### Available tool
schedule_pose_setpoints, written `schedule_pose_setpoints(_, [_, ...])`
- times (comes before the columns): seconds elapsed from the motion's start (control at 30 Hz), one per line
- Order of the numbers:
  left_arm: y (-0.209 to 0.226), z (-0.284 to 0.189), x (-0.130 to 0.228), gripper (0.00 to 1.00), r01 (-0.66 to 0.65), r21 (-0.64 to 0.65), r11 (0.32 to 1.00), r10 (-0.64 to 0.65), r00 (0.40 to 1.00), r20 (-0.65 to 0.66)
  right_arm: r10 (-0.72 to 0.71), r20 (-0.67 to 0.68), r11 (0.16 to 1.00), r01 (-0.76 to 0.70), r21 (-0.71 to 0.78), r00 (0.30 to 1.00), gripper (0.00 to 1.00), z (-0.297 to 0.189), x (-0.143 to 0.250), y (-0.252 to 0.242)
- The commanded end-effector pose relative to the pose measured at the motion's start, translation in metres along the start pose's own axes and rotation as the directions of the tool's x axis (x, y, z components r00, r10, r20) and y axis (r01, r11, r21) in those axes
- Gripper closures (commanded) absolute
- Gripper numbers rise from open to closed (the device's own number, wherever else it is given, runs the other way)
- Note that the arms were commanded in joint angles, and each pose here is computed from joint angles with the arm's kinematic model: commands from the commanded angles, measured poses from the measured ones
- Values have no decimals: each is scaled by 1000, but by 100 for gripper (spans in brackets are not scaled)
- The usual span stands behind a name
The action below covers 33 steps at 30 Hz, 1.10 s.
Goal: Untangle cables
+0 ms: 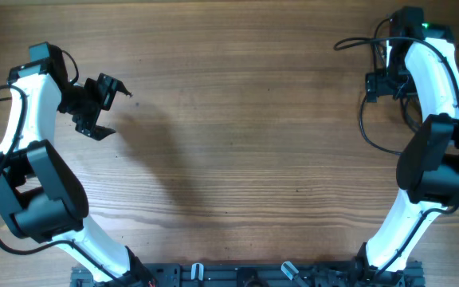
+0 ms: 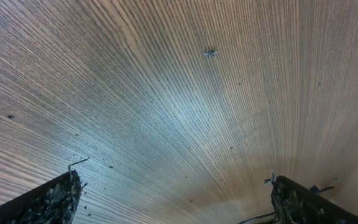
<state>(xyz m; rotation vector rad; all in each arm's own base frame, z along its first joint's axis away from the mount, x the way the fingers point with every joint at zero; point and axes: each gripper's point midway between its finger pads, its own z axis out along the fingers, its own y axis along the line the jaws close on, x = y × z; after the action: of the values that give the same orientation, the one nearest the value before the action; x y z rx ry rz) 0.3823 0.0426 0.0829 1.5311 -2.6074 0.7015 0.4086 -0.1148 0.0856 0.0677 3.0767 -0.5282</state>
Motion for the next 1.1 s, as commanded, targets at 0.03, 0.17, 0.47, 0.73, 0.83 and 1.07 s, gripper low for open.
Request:
schedule_pose_setpoints(0.03, [-6,-9,0,0,-8,14,1000,7,1000,28,23,91,992,-11,-127,996,0,-29,-11,15])
schedule_pose_setpoints(0.17, [-6,-9,-1,0,-8,14,1000,8,1000,28,22,275,977,38,-211,961,0,-88,-26,26])
schedule_pose_setpoints(0.47, [-6,-9,0,0,-8,14,1000,8,1000,28,61,678,914,232,-334,732,0,-255,-13,59])
schedule_pose_setpoints(0.73, [-6,-9,-1,0,-8,14,1000,8,1000,28,102,835,814,437,-383,541,0,-358,49,80])
schedule_pose_setpoints(0.83, [-6,-9,0,0,-8,14,1000,8,1000,28,109,844,802,455,-386,525,0,-368,64,79])
schedule_pose_setpoints(1.07, [-6,-9,-1,0,-8,14,1000,8,1000,28,99,829,799,452,-396,550,0,-363,71,80])
